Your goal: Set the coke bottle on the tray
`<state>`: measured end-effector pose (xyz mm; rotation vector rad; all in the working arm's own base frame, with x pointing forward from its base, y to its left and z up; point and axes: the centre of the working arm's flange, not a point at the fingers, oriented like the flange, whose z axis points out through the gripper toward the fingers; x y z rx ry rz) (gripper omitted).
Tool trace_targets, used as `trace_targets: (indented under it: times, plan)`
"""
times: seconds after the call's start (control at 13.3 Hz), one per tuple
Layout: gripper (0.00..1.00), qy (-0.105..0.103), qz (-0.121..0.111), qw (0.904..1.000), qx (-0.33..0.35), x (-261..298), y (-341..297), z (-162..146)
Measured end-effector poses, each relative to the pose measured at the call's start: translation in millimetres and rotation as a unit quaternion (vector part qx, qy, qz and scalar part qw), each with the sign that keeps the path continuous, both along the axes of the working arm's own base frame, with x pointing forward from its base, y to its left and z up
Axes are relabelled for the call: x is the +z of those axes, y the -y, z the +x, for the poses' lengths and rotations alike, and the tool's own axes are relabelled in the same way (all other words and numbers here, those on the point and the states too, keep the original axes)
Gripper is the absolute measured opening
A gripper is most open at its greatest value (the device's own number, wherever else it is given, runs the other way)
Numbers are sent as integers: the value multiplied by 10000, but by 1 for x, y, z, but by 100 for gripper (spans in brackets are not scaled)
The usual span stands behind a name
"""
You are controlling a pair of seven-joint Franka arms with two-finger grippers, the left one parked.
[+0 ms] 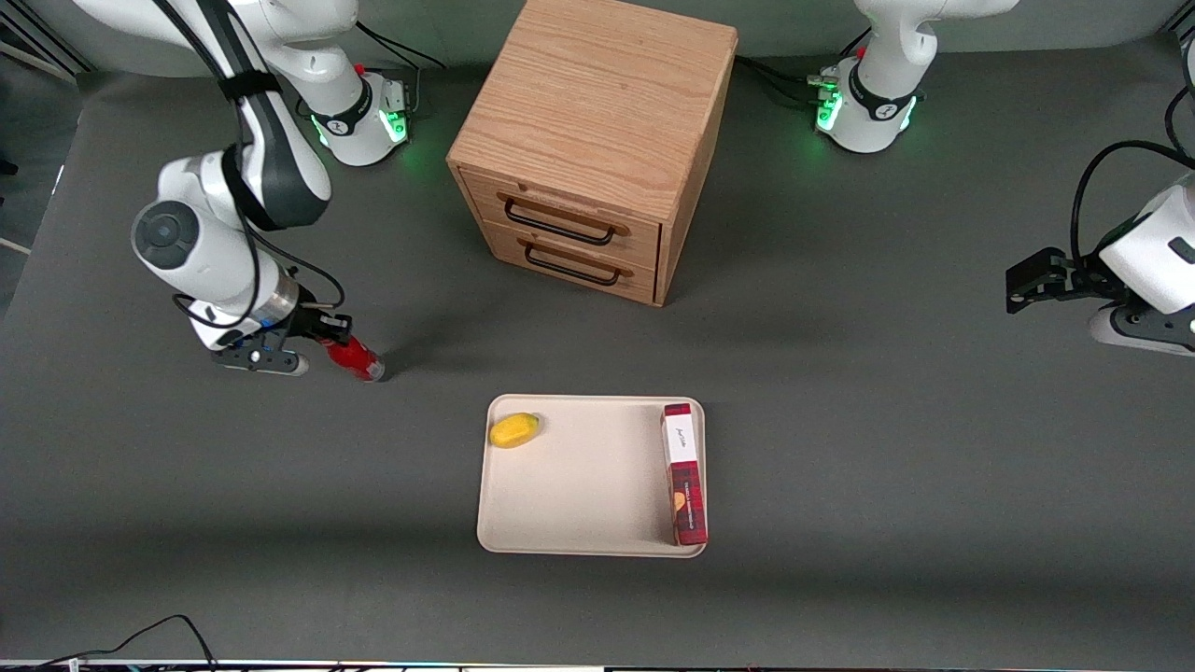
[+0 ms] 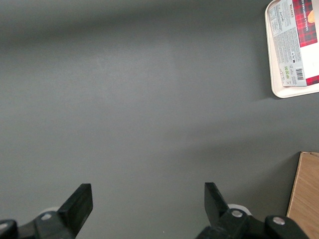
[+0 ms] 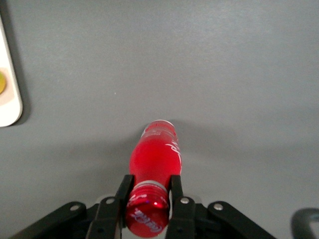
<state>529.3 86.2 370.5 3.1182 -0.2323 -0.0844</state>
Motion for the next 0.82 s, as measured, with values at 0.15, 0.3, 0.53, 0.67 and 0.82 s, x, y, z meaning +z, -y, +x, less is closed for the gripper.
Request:
trace_targets:
  times: [0.15, 0.3, 0.53, 0.67, 0.82]
  plan:
    - [34, -123, -54, 9998, 164, 79, 1, 1]
    - [34, -157, -69, 9995, 257, 165, 5, -3]
    - [34, -151, -38, 9994, 318, 257, -4, 3]
    - [34, -175, 27, 9996, 240, 283, -29, 28]
    - [34, -142, 212, 9996, -156, 273, -76, 65]
